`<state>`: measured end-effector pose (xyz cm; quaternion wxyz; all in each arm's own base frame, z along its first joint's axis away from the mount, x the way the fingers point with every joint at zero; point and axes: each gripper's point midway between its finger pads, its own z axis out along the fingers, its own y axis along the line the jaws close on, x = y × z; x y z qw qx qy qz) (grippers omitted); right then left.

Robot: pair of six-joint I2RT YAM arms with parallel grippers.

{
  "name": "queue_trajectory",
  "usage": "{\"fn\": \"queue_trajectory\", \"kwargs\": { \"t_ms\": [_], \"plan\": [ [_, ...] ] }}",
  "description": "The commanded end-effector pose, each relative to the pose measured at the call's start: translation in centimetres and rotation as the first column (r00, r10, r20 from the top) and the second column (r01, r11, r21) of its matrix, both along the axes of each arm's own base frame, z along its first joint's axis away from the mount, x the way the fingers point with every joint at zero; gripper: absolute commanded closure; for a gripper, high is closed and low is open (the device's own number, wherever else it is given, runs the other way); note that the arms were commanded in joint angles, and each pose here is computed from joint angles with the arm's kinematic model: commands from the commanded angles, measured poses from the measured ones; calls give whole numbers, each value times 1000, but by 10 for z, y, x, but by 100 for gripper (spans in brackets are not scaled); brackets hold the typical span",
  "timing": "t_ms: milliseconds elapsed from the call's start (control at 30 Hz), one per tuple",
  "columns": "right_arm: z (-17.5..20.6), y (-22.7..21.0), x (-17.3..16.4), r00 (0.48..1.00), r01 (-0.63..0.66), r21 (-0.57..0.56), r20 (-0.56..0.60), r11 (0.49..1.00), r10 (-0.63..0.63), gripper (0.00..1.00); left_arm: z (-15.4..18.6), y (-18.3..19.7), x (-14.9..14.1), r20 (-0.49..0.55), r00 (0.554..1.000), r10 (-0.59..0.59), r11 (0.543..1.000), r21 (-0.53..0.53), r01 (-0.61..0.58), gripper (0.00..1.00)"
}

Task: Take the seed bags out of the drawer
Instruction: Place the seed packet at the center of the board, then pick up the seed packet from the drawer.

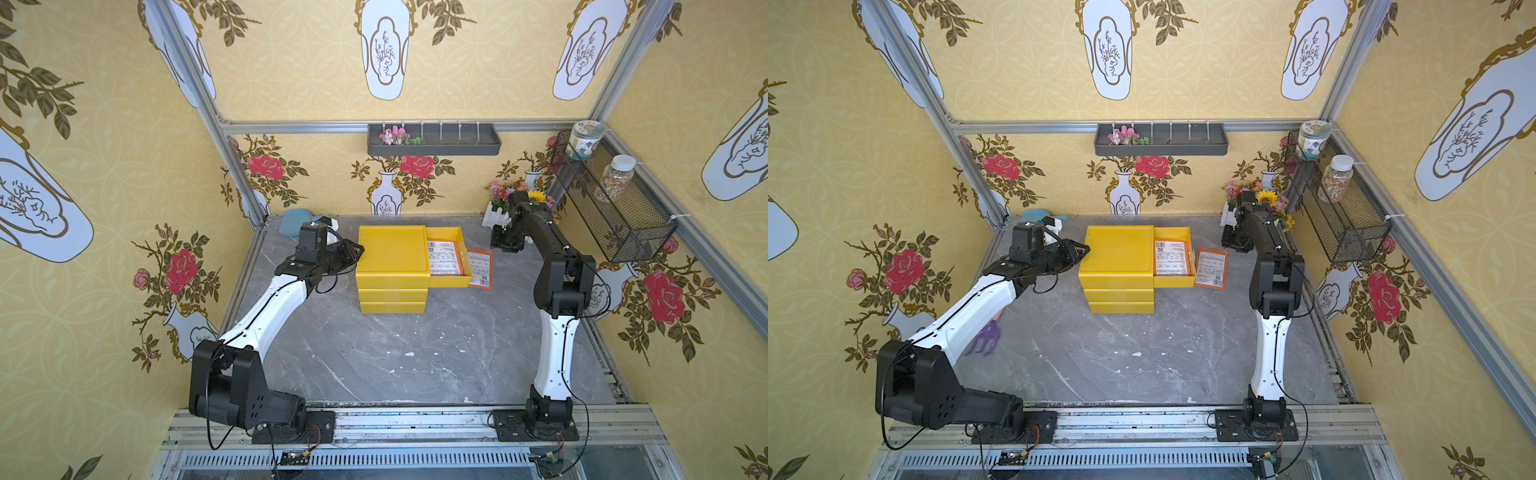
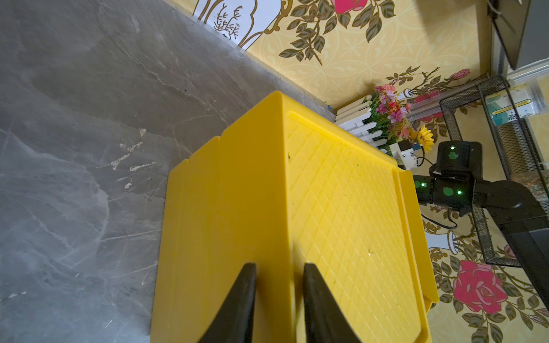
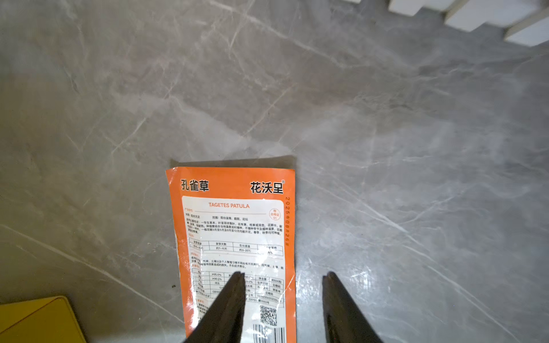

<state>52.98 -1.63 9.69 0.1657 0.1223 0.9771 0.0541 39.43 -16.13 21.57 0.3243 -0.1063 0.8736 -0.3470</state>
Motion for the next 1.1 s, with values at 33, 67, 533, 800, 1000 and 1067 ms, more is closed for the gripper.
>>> {"fn": "queue_trajectory", "kwargs": {
  "t_ms": [33, 67, 533, 800, 1000, 1067],
  "plan": [
    [24, 9, -2, 1000, -16, -13, 20, 1000, 16, 51, -47, 12, -32, -213, 977, 25, 997, 75, -9, 69],
    [30, 12, -2, 999, -23, -10, 33, 1000, 23, 51, -48, 12, -32, -215, 976, 24, 997, 75, -8, 69],
    [152, 89, -27, 955, -159, 2, 254, 987, 153, 59, -45, 11, -32, -202, 979, 14, 997, 76, 1, 69],
    [169, 148, -60, 924, -288, -22, 256, 958, 283, 70, -46, 11, -33, -203, 979, 10, 997, 77, 6, 68],
    [149, 190, -85, 910, -366, -16, 205, 930, 362, 76, -46, 11, -33, -200, 980, 12, 997, 74, 3, 69],
    [140, 199, -89, 909, -377, -9, 187, 926, 372, 77, -45, 11, -32, -197, 980, 13, 997, 74, 2, 69]
  ]
}}
